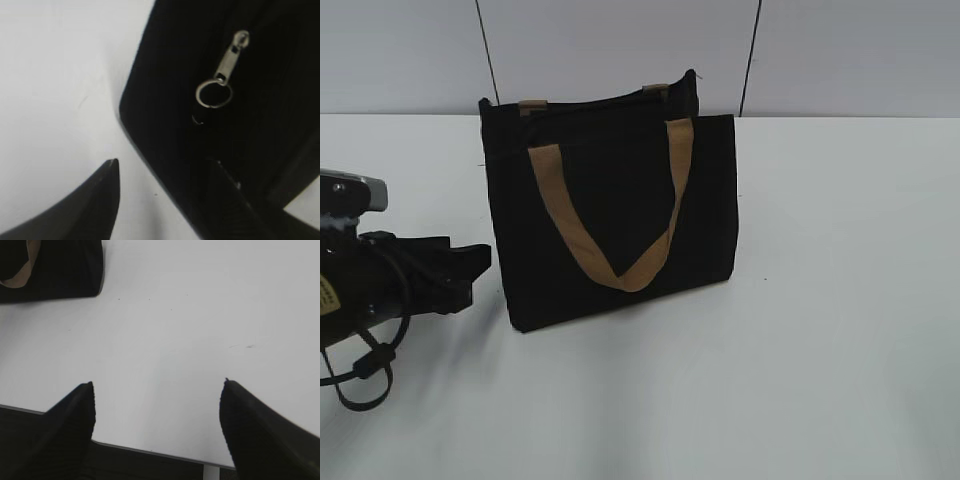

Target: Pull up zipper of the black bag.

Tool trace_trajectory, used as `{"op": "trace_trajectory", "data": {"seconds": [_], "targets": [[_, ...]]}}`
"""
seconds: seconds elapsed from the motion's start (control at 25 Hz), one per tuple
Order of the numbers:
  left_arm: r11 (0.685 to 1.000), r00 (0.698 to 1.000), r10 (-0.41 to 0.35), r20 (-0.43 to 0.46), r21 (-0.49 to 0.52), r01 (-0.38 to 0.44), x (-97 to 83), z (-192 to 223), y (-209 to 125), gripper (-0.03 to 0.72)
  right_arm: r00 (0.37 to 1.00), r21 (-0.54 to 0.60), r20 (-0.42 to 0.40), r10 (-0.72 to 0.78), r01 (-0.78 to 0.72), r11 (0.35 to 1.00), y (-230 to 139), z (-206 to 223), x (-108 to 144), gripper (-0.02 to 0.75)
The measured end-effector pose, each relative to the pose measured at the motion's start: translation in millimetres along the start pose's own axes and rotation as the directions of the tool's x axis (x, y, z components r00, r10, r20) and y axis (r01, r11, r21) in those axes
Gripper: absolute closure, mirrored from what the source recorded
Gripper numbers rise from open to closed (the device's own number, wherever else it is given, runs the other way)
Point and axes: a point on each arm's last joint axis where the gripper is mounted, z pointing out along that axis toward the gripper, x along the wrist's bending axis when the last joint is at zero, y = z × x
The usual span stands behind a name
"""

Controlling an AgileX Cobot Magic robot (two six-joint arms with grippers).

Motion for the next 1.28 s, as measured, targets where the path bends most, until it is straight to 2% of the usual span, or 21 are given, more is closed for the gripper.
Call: {"op": "trace_trajectory", "data": {"seconds": [0.16,0.32,0.56,0.76,1.28], "targets": [[0.998,0.998,0.036,0.045,-0.062,-0.033,-0.1,13.0,-11.1,0.272,1.000,0.000,0.000,0.000,0.000,1.000,0.0,0.0,0.0,0.149],[0.994,0.995,0.053,0.080,-0.103,-0.044,7.1,22.7,-25.1,0.275,1.000,0.000,0.000,0.000,0.000,1.000,0.0,0.0,0.0,0.149],[0.998,0.991,0.054,0.125,-0.049,-0.048,20.5,33.7,-45.0,0.328,1.000,0.000,0.000,0.000,0.000,1.000,0.0,0.0,0.0,0.149],[0.993,0.970,0.108,0.218,-0.078,-0.093,16.6,44.2,-40.3,0.337,1.000,0.000,0.000,0.000,0.000,1.000,0.0,0.0,0.0,0.149],[0.971,0.959,0.172,0.225,-0.203,-0.127,19.2,70.4,-11.8,0.352,1.000,0.000,0.000,0.000,0.000,1.000,0.0,0.0,0.0,0.149]]}}
